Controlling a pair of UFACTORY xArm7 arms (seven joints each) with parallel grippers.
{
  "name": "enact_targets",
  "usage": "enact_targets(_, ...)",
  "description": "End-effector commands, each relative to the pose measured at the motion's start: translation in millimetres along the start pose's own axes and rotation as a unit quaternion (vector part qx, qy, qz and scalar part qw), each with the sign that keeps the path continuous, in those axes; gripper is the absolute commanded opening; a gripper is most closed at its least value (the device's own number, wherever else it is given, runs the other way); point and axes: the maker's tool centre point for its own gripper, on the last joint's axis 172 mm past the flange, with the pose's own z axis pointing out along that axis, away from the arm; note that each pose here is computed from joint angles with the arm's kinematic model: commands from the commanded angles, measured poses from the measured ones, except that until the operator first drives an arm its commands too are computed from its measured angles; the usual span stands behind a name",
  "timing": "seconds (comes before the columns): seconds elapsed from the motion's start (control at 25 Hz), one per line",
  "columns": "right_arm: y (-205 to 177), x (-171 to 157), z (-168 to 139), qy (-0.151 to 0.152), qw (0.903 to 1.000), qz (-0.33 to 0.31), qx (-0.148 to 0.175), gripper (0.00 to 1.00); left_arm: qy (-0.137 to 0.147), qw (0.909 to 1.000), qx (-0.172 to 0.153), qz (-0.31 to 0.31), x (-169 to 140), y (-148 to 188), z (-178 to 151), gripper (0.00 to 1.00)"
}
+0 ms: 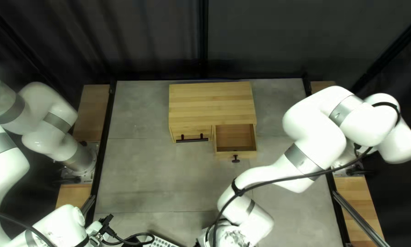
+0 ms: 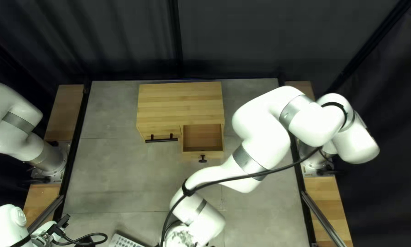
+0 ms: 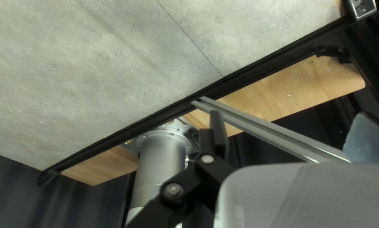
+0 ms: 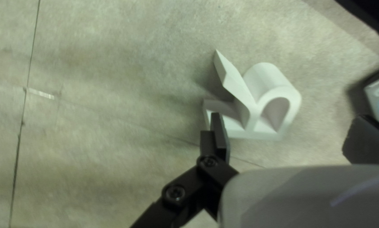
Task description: Open drawers and place objects into drawer and close
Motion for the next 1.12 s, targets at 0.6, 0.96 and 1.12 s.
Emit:
enact_targets(0.6,-6,-5,12,0.005,0.9986,-0.007,0.052,1.0,0.0,1.0,0.0,0.0,0,0,0,1.0)
enact_targets(0.96,-8,-4,21,0.008,0.9983,-0.015,0.056,1.0,0.0,1.0,0.0,0.0,0,0,0,1.0)
enact_targets(1.12,-11,-5,20,0.005,0.9982,-0.013,0.058,0.84,0.0,1.0,0.0,0.0,0,0,0,1.0)
